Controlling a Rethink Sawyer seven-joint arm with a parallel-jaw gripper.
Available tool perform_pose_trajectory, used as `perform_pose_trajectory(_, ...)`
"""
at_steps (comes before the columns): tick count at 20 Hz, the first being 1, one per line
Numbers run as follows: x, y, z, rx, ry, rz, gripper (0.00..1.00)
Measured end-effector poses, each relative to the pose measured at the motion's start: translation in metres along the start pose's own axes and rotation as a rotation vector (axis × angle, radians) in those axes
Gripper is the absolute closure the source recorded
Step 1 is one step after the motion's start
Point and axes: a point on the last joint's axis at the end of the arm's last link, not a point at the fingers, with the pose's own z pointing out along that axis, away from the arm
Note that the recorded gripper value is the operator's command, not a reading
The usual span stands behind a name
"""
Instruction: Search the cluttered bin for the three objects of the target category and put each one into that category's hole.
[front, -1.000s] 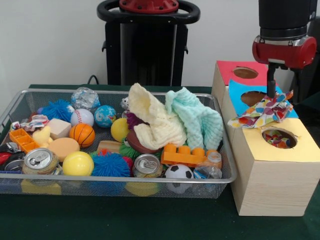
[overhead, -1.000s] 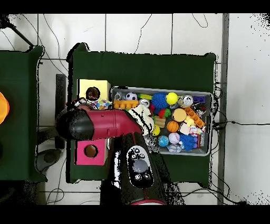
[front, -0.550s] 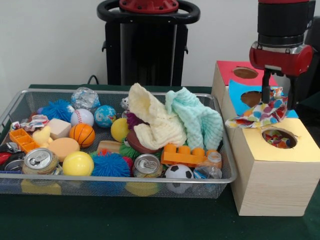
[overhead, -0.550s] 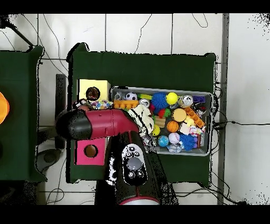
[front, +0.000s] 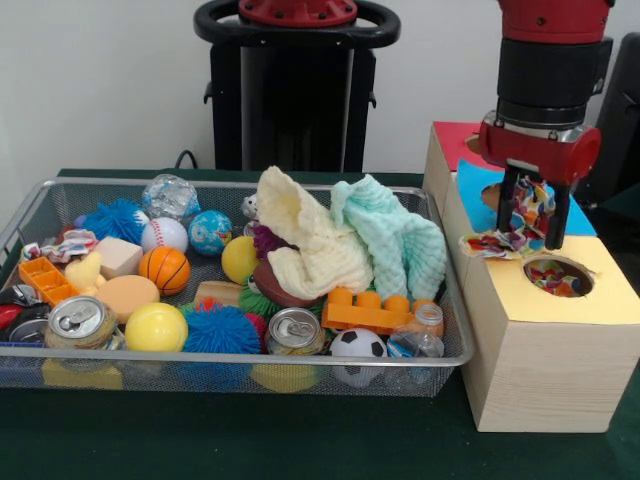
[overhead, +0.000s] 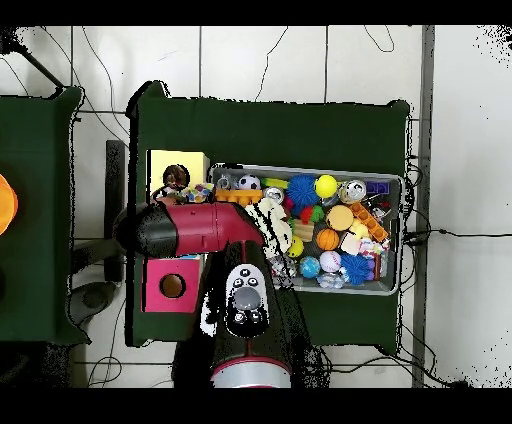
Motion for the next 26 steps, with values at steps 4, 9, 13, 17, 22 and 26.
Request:
perform_pose_trajectory(4,0.000,0.002,0.000,0.004,-0.017,-0.010,0.00)
perform_pose_trajectory(9,-0.001,0.001,0.002,0.012,-0.033,-0.016,1.00)
perform_pose_trajectory(13,-0.006,0.000,0.003,0.013,-0.036,-0.009,1.00)
perform_pose_trajectory(17,-0.008,0.000,0.003,0.013,-0.037,-0.006,1.00)
perform_pose_trajectory(22,-0.014,0.001,0.002,0.011,-0.049,-0.003,1.00)
perform_pose_trajectory(26,-0.018,0.001,0.002,0.015,-0.069,-0.007,1.00)
